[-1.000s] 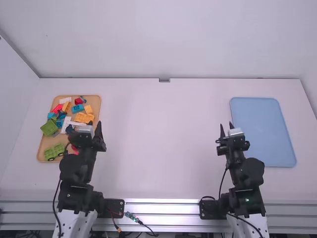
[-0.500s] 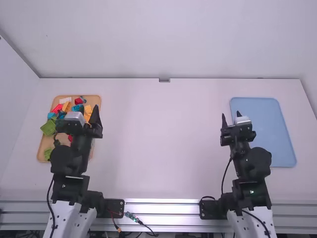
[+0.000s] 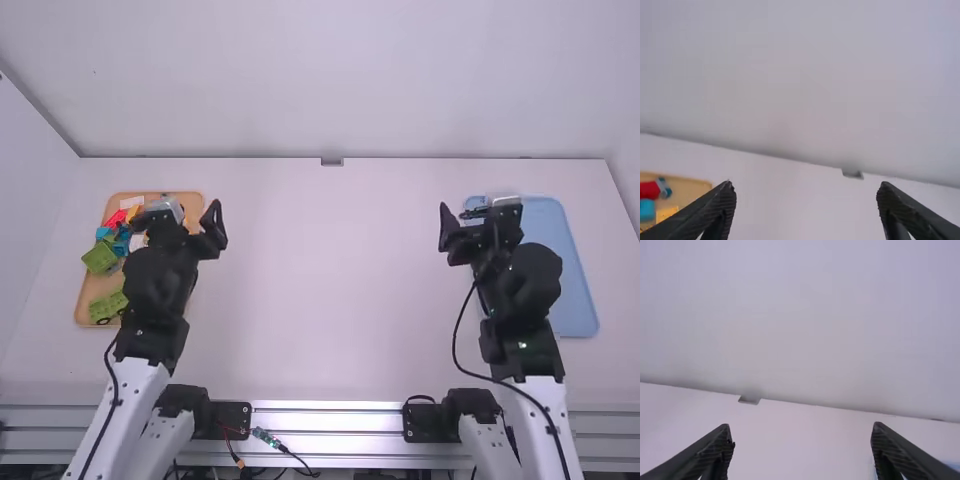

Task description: Assemble lego blocks to make yellow taxi

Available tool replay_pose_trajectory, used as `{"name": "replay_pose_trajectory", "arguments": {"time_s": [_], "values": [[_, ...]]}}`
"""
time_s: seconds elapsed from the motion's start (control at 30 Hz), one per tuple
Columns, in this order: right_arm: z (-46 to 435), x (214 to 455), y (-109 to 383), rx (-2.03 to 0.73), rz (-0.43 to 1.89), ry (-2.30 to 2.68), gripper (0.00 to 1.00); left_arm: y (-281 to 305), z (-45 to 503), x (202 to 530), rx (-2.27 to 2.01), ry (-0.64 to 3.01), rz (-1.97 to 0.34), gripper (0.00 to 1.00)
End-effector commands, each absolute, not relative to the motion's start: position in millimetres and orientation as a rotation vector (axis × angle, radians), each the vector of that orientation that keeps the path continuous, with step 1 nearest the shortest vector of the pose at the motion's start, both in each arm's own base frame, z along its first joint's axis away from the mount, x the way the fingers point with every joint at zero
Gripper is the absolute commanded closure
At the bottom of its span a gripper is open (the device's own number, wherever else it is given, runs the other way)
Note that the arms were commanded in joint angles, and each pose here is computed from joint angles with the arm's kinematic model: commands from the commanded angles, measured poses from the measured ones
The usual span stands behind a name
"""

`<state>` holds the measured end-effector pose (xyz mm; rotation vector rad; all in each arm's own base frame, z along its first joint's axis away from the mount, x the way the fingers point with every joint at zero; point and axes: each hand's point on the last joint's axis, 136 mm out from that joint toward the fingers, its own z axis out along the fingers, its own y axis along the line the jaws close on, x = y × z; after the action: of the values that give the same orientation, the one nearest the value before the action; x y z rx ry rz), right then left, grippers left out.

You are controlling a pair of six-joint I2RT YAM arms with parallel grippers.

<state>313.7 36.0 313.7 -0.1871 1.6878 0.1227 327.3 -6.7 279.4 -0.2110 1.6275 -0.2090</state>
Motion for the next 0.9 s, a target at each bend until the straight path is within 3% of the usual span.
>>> {"name": "replay_pose_trajectory", "arguments": {"time_s": [0.0, 0.17, 0.37, 0.63, 0.87], "values": [[335.1, 319.9, 38.2, -0.184, 0.158, 1.668, 0.22, -9.8, 276.5, 332.8, -0.256, 1.639, -0.266, 0.21], [350.5, 336.5, 40.7, -0.198, 0.176, 1.668, 0.13, -9.9, 253.6, 343.8, -0.287, 1.707, -0.273, 0.13], [321.4, 363.8, 40.5, -0.191, 0.185, 1.751, 0.01, -10.6, 228.5, 354.2, -0.297, 1.784, -0.263, 0.05], [283.9, 390.0, 47.1, -0.109, 0.282, 1.852, 0.01, -11.5, 219.6, 361.3, -0.300, 1.799, -0.266, 0.01], [241.5, 401.2, 67.7, -0.230, 0.277, 1.957, 0.01, -6.4, 221.9, 368.5, -0.370, 1.766, -0.283, 0.01]]}}
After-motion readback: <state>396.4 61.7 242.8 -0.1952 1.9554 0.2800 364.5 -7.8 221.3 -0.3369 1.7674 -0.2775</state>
